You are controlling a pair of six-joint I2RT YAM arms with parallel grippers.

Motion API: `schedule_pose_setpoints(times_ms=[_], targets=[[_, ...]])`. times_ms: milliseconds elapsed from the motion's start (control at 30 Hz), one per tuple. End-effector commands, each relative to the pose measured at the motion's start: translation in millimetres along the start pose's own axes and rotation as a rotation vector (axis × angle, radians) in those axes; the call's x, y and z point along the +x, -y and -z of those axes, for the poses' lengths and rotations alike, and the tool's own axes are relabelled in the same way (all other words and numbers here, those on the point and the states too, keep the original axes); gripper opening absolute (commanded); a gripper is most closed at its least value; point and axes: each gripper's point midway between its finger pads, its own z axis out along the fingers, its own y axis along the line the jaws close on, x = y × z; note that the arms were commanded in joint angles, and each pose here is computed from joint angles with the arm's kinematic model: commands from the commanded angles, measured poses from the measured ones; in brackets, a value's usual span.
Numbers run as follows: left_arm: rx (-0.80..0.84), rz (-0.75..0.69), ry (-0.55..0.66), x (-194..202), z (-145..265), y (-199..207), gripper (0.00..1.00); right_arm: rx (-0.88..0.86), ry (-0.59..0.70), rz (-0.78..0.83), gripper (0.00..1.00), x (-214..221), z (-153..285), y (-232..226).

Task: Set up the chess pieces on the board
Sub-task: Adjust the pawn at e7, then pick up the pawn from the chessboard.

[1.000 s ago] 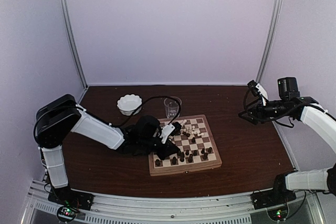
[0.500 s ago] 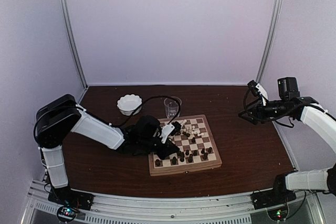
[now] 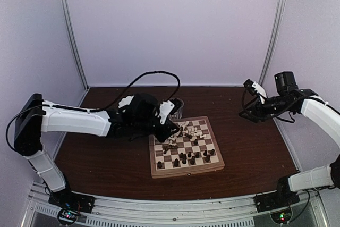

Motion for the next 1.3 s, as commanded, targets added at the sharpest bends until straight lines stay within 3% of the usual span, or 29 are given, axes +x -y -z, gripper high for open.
schedule_pose_setpoints(times_ms=[0, 100, 200, 267, 533, 633, 833, 1267], targets=[[-0.17, -0.049, 0.015, -52, 60, -23, 0.28, -0.028, -0.155, 0.117, 0.54, -1, -21, -11], [-0.312, -0.045, 0.047, -83, 109, -45, 0.57, -0.067, -0.229, 0.161, 0.47, -5, -41, -20], [-0.386, 0.008, 0.065, -101, 146, -69, 0.75, -0.097, -0.269, 0.188, 0.44, -13, -59, -26], [-0.416, 0.073, 0.073, -104, 163, -91, 0.81, -0.111, -0.32, 0.22, 0.43, -13, -73, -32], [-0.475, 0.135, 0.034, -67, 158, -151, 0.78, -0.195, -0.521, 0.353, 0.45, 5, -126, -68], [-0.411, 0.202, 0.039, -55, 157, -154, 0.73, -0.205, -0.582, 0.391, 0.46, 10, -141, -76], [-0.454, 0.212, 0.055, -51, 174, -162, 0.73, -0.218, -0.684, 0.438, 0.48, 24, -170, -85], [-0.471, 0.237, 0.112, -59, 195, -164, 0.73, -0.235, -0.775, 0.445, 0.48, 41, -196, -90]])
